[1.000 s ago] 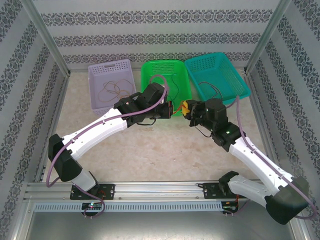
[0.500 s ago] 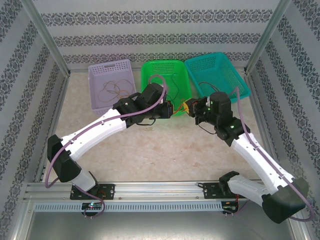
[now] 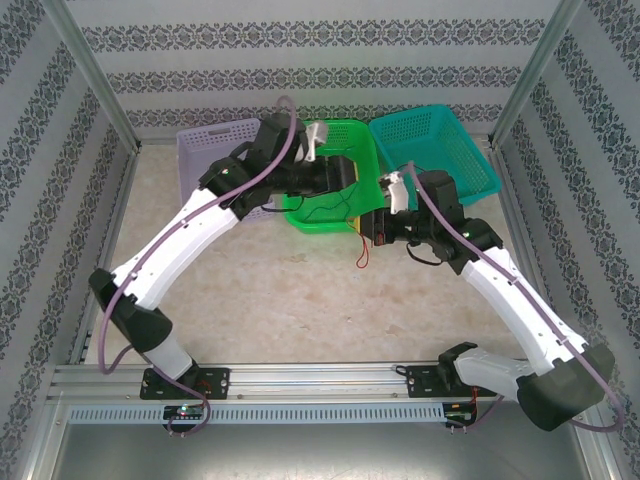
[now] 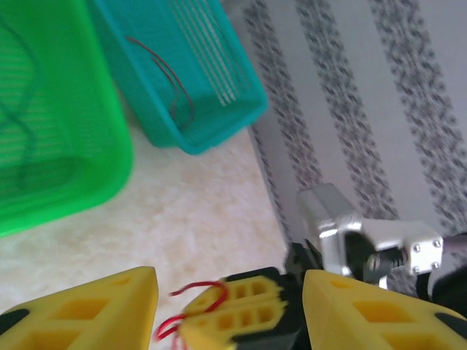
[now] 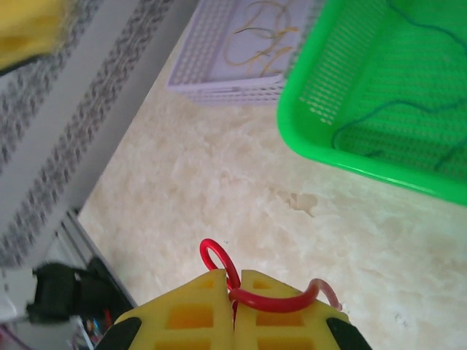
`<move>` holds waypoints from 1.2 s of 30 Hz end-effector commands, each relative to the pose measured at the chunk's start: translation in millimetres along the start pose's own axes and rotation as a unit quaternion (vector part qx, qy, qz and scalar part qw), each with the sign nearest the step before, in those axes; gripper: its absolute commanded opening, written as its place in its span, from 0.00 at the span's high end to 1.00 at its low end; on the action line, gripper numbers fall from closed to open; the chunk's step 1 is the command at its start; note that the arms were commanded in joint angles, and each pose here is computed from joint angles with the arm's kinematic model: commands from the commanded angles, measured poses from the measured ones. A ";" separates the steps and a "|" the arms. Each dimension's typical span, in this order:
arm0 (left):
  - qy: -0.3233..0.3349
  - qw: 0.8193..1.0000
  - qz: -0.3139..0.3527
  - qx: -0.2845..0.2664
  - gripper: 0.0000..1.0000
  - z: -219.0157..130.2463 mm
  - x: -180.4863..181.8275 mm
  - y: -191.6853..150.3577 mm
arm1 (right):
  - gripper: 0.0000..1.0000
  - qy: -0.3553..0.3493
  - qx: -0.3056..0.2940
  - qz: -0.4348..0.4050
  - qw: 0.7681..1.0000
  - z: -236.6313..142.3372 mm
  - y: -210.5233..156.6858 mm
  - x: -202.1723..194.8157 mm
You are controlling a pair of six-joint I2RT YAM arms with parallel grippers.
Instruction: Untangle the cables
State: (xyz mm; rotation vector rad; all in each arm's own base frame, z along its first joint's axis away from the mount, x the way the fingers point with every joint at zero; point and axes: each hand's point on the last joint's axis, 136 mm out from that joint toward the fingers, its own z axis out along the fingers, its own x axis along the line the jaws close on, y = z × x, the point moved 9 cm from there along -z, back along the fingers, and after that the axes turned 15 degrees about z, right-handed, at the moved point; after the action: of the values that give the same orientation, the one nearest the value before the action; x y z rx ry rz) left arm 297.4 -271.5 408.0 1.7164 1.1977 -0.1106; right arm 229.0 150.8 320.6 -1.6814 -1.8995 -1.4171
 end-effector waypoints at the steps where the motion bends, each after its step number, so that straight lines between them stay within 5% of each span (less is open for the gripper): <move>1: -0.051 0.994 -0.010 0.101 0.46 25.7 1.9 -19.5 | 1.00 0.037 0.036 -0.124 0.991 -3.6 -5.6 15.0; 12: -0.047 0.986 -0.040 0.156 0.48 31.7 9.1 -34.5 | 1.00 0.084 -0.005 -0.316 0.945 -8.3 -31.9 14.3; 23: -0.052 0.971 -0.103 0.209 0.50 40.1 14.8 -48.7 | 1.00 0.036 -0.019 -0.422 0.906 -4.5 -33.2 5.1; 27: -0.049 0.970 -0.094 0.220 0.60 37.4 15.9 -52.4 | 1.00 0.032 -0.016 -0.424 0.905 -2.2 -29.5 1.9; 36: -0.067 0.972 -0.084 0.211 0.58 34.5 9.5 -56.4 | 1.00 0.066 0.007 -0.369 0.927 5.4 -16.3 -2.0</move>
State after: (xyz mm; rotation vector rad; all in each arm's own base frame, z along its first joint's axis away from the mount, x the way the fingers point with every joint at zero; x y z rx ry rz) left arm 284.3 -289.1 339.1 1.9292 1.3323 -0.6010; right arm 213.2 155.3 296.2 -0.8566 -2.6511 -1.6330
